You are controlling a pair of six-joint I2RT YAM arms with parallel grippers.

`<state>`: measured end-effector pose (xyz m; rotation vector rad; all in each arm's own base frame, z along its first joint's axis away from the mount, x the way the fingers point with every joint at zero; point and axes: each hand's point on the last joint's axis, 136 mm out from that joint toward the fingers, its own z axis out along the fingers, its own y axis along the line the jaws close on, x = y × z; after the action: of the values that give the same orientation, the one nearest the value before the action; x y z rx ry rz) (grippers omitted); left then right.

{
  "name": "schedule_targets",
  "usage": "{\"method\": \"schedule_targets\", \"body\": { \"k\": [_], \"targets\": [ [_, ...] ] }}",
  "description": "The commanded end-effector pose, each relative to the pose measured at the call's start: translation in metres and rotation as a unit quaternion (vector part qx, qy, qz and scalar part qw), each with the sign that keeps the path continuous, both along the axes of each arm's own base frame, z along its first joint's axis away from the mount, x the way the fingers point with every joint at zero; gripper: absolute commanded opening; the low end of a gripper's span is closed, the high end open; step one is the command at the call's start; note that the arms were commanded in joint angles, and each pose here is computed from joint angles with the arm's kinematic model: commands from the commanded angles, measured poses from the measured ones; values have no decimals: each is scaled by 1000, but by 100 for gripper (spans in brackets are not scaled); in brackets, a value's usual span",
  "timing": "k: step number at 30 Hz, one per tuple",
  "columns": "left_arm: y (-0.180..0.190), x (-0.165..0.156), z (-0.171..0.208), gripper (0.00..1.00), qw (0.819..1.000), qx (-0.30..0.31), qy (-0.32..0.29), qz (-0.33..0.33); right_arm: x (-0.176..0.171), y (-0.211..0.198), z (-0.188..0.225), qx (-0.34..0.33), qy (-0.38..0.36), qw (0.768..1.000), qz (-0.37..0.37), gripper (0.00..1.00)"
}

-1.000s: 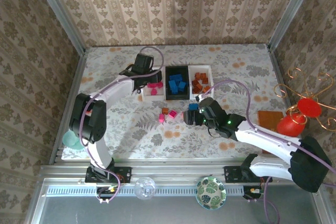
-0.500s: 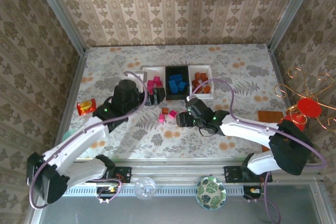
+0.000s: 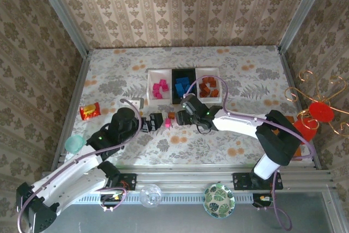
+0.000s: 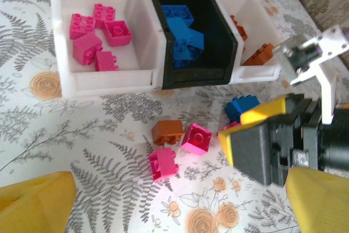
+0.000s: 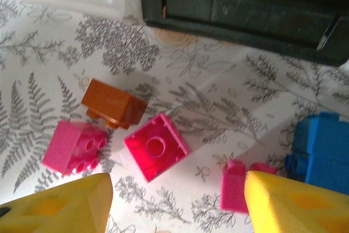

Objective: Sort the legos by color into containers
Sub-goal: Pick up the lego from the center of the table.

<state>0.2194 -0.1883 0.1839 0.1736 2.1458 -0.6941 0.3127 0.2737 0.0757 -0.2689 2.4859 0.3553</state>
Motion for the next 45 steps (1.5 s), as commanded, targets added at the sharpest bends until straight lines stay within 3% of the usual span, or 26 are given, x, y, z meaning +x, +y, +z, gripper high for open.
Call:
{"method": "schedule_targets", "body": {
  "k": [1, 18, 23, 36, 40, 45],
  "targets": [
    [10, -5, -13, 100, 1000, 7, 17, 18, 15, -15, -5, -38, -2, 999, -16, 65],
    [16, -7, -19, 100, 999, 21, 21, 24, -7, -38, -49, -130, 58, 990, -13, 64],
    [17, -7, -20, 100, 999, 22, 22, 25, -12, -50, -49, -162, 53, 985, -24, 55],
    [19, -7, -21, 100, 999, 24, 24, 29, -19, -13, -48, -171, 46, 983, 47, 49],
    [19, -7, -20, 100, 999, 23, 22, 29, -16, -26, -56, -195, 50, 979, 20, 51],
    [18, -7, -20, 100, 999, 23, 24, 26, -13, -19, -57, -169, 45, 984, 25, 58]
  ]
}}
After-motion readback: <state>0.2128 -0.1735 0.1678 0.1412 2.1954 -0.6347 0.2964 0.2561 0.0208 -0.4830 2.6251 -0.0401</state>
